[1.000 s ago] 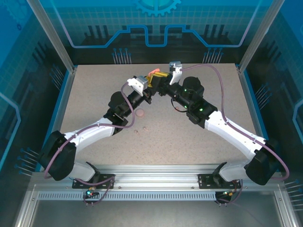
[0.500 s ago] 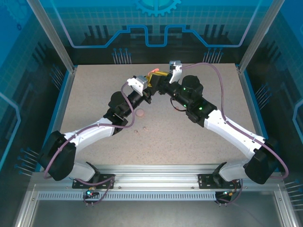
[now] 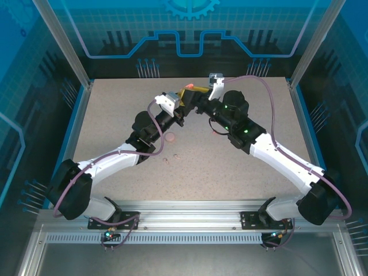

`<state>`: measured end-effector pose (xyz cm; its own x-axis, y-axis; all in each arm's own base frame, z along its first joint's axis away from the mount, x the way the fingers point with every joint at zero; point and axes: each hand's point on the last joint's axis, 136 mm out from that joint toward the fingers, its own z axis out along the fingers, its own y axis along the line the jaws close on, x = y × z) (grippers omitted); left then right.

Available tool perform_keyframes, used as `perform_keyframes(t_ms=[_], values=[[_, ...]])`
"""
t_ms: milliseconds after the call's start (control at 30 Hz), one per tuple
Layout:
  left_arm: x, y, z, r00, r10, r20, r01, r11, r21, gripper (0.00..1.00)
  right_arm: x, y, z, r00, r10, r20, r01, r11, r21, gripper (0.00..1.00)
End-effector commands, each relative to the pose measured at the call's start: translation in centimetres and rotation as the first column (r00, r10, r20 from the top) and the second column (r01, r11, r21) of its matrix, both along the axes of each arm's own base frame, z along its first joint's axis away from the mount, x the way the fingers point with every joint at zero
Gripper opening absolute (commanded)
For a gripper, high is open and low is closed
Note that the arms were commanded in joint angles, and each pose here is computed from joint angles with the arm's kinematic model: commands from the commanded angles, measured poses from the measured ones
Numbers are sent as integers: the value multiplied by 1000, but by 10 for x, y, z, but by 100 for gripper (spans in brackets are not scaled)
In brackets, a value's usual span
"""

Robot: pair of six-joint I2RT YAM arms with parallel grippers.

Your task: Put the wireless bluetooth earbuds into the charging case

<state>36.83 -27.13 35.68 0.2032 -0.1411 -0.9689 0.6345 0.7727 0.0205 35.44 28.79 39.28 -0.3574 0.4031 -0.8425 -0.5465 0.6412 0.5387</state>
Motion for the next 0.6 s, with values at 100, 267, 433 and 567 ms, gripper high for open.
perform_keyframes(t_ms=[100, 267, 433, 567], values=[[-22, 12, 58, 984, 22, 177, -5, 996, -91, 0, -9, -47, 23, 995, -86, -56, 88, 996, 33, 73], [-23, 17, 56, 982, 43, 184, -29, 996, -81, 0, -4, -108, 3, 955, -231, -184, 242, 970, 35, 77], [-27, 19, 56, 981, 50, 188, -38, 997, -65, 0, 11, -145, -55, 860, -338, -382, 312, 941, -132, 77], [-29, 22, 53, 981, 52, 186, -42, 997, -58, 0, 23, -146, -112, 770, -394, -502, 242, 908, -342, 75]])
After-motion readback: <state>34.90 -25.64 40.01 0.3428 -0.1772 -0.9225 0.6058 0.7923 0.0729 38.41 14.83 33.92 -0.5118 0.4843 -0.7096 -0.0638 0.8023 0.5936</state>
